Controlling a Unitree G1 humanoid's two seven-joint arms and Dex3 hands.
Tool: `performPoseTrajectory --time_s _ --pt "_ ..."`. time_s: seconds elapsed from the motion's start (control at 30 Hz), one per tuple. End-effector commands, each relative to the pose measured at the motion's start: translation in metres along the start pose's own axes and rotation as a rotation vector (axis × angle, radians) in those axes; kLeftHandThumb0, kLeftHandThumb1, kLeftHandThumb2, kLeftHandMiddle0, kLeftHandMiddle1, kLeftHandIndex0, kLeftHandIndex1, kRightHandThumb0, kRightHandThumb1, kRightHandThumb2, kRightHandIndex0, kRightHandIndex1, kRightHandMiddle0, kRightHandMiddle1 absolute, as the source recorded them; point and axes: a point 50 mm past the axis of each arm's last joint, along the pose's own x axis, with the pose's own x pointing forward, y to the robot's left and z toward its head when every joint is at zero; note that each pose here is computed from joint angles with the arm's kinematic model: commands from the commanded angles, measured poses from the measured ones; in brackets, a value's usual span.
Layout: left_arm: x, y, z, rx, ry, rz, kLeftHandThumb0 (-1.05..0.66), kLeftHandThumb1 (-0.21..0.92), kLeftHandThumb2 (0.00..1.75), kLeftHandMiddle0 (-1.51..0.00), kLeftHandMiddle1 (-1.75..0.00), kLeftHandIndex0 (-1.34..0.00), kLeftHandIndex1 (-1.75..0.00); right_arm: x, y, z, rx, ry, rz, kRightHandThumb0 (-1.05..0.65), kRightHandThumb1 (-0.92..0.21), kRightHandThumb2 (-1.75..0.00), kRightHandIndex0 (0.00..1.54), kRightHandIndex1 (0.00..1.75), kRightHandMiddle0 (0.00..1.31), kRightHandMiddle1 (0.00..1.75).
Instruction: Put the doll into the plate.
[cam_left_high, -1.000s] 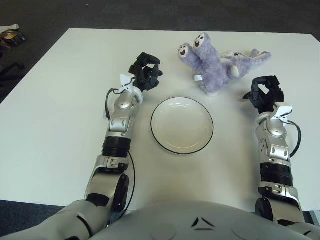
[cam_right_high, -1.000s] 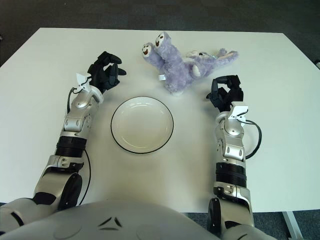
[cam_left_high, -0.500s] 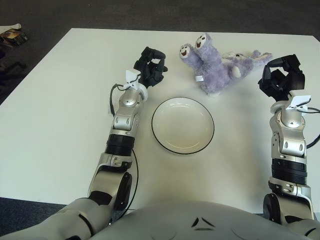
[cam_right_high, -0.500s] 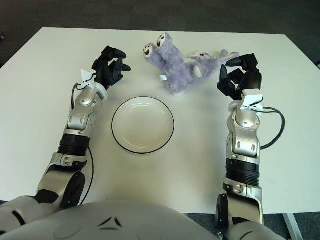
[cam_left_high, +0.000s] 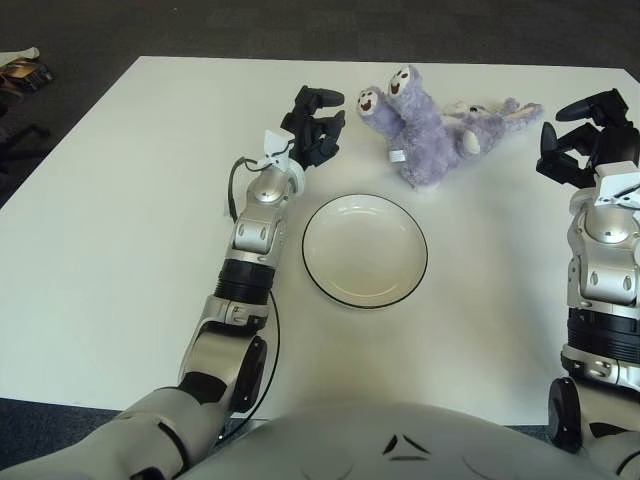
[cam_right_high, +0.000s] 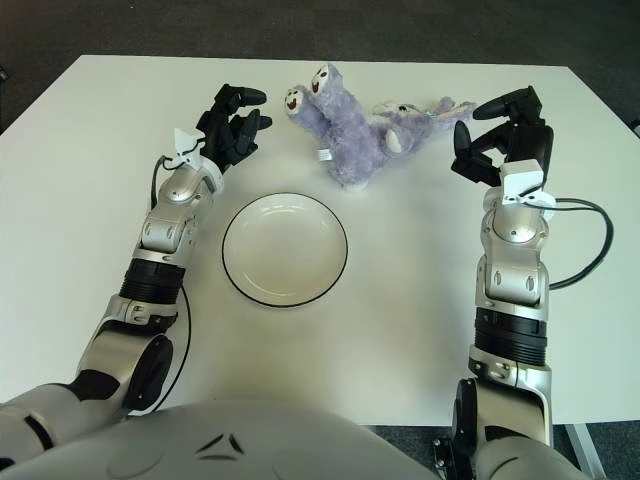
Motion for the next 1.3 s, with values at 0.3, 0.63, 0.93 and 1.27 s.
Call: performPoseTrajectory --time_s 0.3,0.63,0.93,1.27 --pt "0.008 -0.015 0.007 0.002 0.061 -0.008 -0.87 0.92 0.44 0.00 -0.58 0.00 -0.49 0.012 -0.005 0.015 -0.110 -0.112 -0.022 -0.01 -0.43 -1.16 0.60 1.63 0.30 1.75" --pt "0.012 -0.030 0.011 -0.047 0.166 -0.047 -0.98 0.92 0.41 0.00 -0.22 0.00 -0.13 0.016 -0.008 0.010 -0.134 -0.140 -0.035 -0.01 -0.43 -1.15 0.61 1.59 0.30 1.75" --pt "0.019 -0.043 0.010 -0.092 0.242 -0.112 -1.03 0.92 0.36 0.00 -0.01 0.00 0.00 0.015 -0.010 0.010 -0.118 -0.143 -0.053 -0.01 -0.43 -1.15 0.61 1.61 0.29 1.75" --pt "0.029 -0.055 0.009 -0.103 0.249 -0.094 -1.04 0.92 0.30 0.00 0.00 0.00 0.00 0.013 -0.011 0.009 -0.099 -0.138 -0.054 -0.01 -0.42 -1.17 0.60 1.64 0.29 1.75"
